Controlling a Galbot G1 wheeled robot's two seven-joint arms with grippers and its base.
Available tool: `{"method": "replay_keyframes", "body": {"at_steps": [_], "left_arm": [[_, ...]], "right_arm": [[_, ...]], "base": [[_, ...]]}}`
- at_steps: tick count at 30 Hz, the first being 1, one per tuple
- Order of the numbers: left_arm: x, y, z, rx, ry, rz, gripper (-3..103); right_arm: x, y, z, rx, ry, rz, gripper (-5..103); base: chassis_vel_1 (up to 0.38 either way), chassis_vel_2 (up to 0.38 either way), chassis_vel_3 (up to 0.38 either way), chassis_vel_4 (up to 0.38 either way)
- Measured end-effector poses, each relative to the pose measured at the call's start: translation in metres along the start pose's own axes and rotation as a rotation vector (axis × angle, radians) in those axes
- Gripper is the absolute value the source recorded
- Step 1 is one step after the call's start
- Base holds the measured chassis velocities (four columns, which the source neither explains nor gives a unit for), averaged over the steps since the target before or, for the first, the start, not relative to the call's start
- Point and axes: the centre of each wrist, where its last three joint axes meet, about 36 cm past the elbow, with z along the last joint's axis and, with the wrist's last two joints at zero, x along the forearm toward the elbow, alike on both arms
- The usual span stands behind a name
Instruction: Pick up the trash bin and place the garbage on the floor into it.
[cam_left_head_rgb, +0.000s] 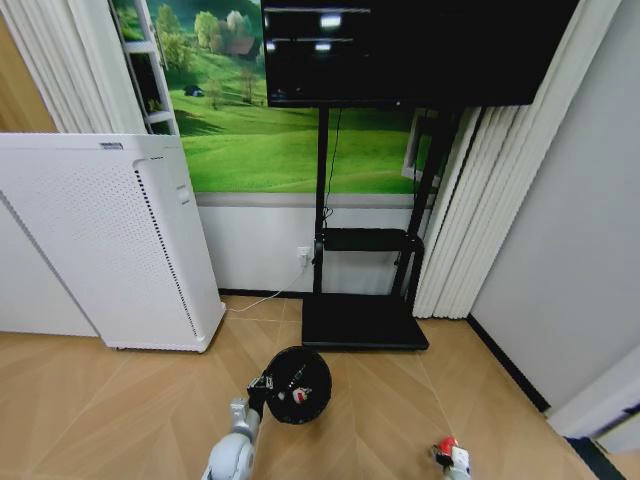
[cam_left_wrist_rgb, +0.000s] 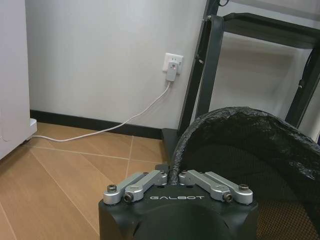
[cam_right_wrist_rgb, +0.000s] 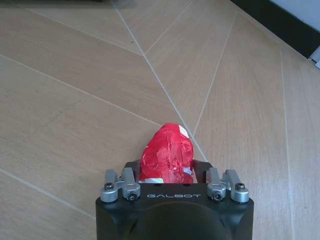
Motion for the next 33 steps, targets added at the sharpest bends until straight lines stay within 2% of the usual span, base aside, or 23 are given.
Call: {"method": "replay_keyframes", "body": {"at_steps": [4,17,21,23,27,33], "left_arm": [[0.000,0.000,0.000,0.000,-0.002,0.000,4],[0.000,0.000,0.000,0.002,-0.005,-0.001,4],[0.000,-0.001,0.000,0.003,-0.007,0.001,4],[-0.002,-0.002,-0.001,0.003,-0.009,0.005,4],[-0.005,-0.006,-0.004,0.004,-0.015,0.014,4],[-0.008,-0.010,-0.005,0.005,-0.018,0.022,4]], "right_arm": [[0.000,-0.001,0.001,0.003,-0.003,0.000,51],[0.004,-0.007,0.002,0.015,-0.019,-0.001,51],[0.006,-0.020,-0.005,0.035,-0.045,0.011,51],[0.008,-0.037,-0.013,0.055,-0.073,0.027,51],[0.018,-0.055,-0.030,0.068,-0.133,0.020,51],[0.032,-0.060,-0.041,0.074,-0.173,0.003,51]], "base": [[0.000,0.000,0.000,0.000],[0.000,0.000,0.000,0.000],[0.000,0.000,0.000,0.000],[0.000,0.000,0.000,0.000],[0.000,0.000,0.000,0.000],[0.000,0.000,0.000,0.000]]}}
